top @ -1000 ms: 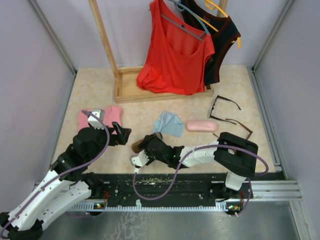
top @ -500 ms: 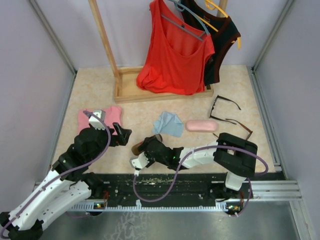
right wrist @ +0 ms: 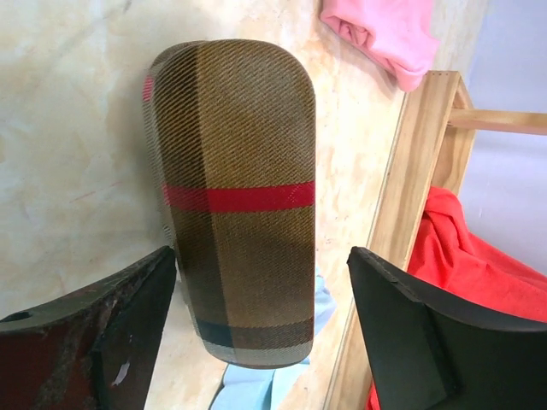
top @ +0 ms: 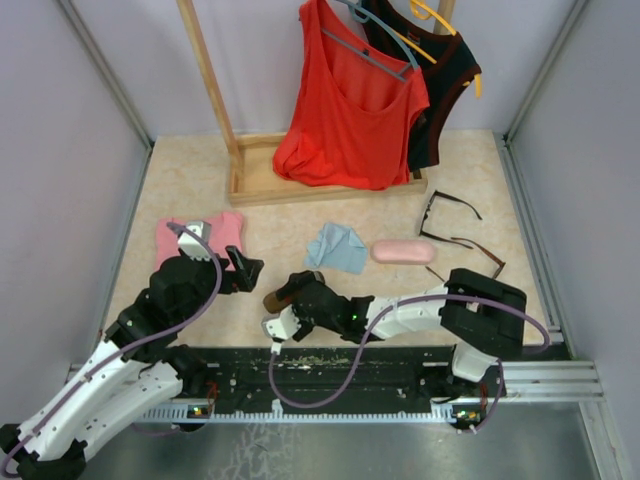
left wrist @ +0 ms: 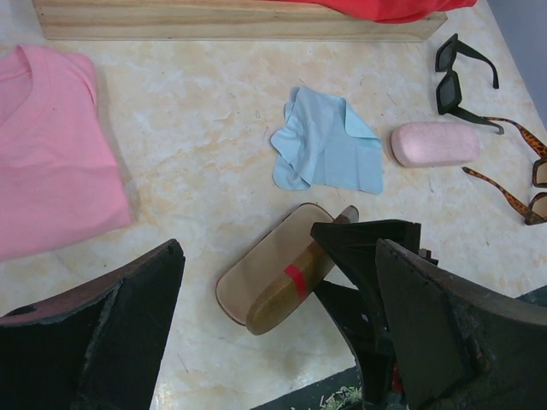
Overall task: Organize the sunglasses
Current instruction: Place the sunglasses case at the center of the board.
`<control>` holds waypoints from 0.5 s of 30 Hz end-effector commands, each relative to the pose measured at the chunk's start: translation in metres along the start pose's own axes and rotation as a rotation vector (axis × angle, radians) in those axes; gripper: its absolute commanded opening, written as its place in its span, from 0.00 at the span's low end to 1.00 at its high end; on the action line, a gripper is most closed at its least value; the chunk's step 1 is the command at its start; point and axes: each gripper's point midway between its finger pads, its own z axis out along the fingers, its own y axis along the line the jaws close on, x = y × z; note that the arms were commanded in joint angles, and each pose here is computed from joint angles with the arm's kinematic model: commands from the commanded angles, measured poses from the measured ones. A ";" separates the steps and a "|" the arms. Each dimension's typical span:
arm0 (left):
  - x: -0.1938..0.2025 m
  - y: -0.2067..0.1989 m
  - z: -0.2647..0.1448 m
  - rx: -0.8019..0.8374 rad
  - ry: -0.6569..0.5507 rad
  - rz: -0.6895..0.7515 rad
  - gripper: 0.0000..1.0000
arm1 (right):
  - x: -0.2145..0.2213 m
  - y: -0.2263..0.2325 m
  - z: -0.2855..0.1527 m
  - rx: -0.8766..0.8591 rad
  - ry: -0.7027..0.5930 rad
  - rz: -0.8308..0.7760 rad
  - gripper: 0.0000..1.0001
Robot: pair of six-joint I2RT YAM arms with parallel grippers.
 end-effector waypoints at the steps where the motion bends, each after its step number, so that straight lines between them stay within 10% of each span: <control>1: 0.002 -0.001 -0.001 0.006 -0.001 -0.017 0.98 | -0.021 -0.015 -0.016 0.052 -0.085 0.046 0.83; 15: 0.021 -0.001 0.008 0.003 0.057 -0.046 0.98 | -0.037 0.000 -0.071 0.066 -0.185 0.247 0.87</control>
